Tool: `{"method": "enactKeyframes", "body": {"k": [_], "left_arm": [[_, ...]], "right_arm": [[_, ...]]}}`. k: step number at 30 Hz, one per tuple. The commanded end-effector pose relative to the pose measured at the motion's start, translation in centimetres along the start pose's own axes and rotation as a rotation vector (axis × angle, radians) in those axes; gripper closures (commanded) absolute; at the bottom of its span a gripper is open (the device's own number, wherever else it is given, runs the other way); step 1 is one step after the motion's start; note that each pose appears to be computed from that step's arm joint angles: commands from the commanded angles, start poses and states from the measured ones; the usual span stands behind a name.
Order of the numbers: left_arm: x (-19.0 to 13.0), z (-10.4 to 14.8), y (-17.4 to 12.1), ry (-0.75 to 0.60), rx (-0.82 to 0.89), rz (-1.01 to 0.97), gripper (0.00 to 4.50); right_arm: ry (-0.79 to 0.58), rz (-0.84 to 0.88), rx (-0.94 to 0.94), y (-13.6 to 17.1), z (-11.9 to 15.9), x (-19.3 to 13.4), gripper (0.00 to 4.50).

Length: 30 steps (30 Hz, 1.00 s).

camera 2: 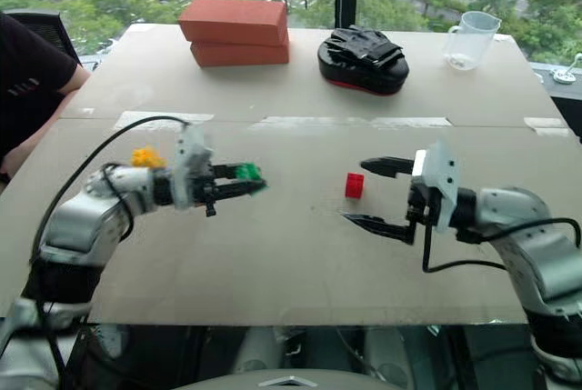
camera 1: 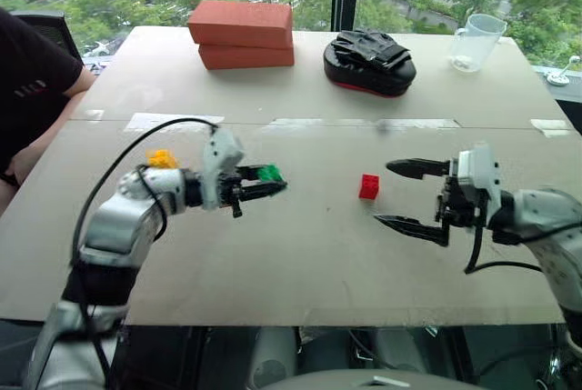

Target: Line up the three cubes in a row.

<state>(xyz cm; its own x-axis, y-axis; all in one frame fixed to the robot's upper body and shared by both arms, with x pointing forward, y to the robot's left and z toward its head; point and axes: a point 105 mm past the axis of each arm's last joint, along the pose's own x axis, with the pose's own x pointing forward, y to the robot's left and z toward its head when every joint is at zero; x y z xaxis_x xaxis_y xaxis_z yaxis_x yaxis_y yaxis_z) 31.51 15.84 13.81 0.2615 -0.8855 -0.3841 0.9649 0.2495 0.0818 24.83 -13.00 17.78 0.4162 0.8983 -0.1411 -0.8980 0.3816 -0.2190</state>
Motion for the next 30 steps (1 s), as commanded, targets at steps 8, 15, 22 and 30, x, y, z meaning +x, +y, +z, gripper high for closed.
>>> {"method": "enactKeyframes", "body": {"k": [8,15,22,30], "left_arm": [[2.9,0.6,4.2,0.111,0.228,-0.211,3.20],[4.9,1.3,4.4,0.112,0.266,-0.239,3.20],[5.7,1.1,4.4,0.108,0.270,-0.237,3.20],[6.1,1.6,4.7,0.097,0.272,-0.212,3.20]], "right_arm": [[0.073,-0.125,0.016,1.7,0.2,-3.8,0.00],[0.069,-0.157,0.037,2.1,0.5,-4.1,0.00],[0.082,-0.165,0.043,2.3,0.6,-4.4,0.00],[0.089,-0.155,0.043,2.4,0.7,-4.1,0.00]]}}
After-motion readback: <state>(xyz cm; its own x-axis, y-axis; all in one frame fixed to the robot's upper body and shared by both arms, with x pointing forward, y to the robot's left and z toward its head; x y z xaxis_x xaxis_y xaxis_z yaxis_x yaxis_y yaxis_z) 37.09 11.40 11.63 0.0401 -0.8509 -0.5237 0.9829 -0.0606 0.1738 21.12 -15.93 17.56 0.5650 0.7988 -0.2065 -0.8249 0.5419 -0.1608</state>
